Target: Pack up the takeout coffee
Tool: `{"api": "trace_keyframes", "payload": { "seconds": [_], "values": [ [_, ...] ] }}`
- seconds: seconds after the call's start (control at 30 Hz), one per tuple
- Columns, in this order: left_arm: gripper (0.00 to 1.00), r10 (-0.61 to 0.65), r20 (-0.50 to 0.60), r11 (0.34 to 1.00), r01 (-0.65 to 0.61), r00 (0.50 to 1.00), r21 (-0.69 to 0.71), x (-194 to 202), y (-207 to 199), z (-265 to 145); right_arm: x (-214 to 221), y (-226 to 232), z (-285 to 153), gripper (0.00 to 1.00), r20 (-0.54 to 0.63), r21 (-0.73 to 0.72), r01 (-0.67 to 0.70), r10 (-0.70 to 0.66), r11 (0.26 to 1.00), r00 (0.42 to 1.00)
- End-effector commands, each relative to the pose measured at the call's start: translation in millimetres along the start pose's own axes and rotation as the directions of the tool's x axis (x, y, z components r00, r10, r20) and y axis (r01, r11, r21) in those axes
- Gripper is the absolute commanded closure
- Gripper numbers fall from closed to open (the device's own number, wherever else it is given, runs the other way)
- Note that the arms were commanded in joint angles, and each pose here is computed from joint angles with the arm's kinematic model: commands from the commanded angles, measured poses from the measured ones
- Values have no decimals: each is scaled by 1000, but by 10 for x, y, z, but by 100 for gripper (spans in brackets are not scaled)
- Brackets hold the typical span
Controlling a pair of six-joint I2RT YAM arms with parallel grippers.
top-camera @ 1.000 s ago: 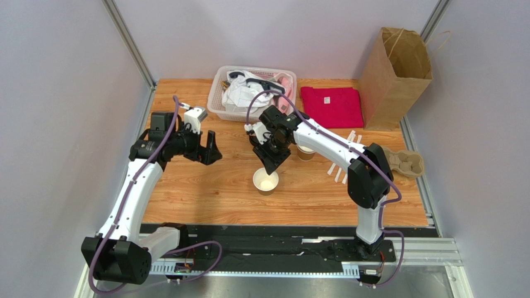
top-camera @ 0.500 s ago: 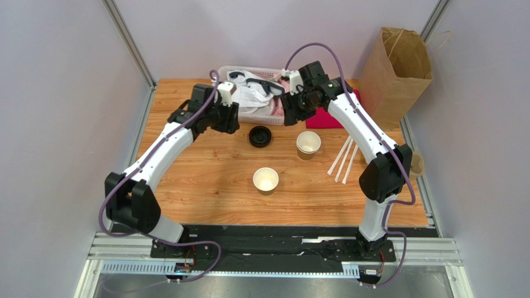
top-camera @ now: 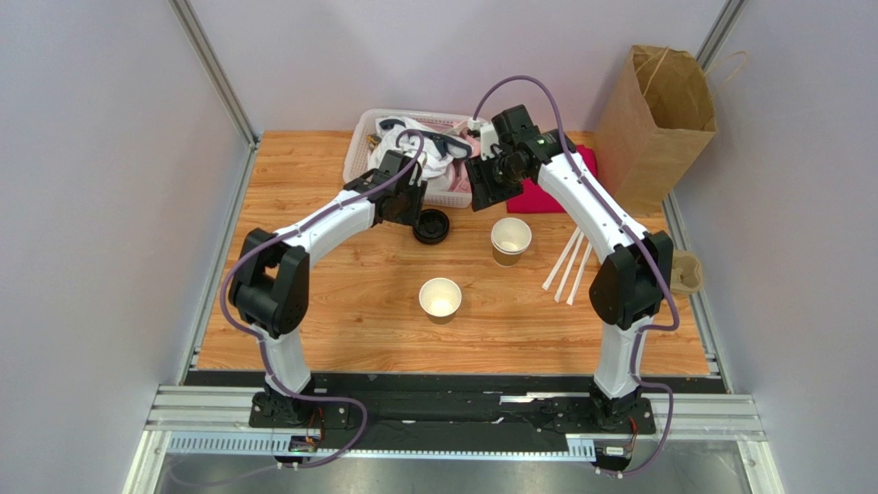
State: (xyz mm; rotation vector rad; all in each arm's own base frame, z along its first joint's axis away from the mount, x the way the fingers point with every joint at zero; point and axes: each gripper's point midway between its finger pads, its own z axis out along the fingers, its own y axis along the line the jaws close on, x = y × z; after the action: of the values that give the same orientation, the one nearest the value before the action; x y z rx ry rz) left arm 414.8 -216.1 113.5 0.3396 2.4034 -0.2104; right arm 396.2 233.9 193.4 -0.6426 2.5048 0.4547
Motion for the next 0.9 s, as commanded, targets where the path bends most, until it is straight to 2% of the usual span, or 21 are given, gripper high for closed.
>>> {"api": "trace_keyframes", "payload": {
  "seconds": [0.0, 0.63, 0.87],
  "values": [
    [53, -36, 69, 999, 36, 997, -9, -260, -27, 72, -128, -6, -38, 46, 54, 2, -7, 7, 1000, 998],
    [53, -49, 19, 999, 49, 999, -1, -159, -113, 464, -61, -56, 59, 46, 28, 14, -10, 10, 1000, 1000],
    [61, -43, -8, 999, 43, 999, -23, -70, -92, 585, -54, -55, 74, 45, 24, 11, -10, 9, 1000, 1000]
  ]
}}
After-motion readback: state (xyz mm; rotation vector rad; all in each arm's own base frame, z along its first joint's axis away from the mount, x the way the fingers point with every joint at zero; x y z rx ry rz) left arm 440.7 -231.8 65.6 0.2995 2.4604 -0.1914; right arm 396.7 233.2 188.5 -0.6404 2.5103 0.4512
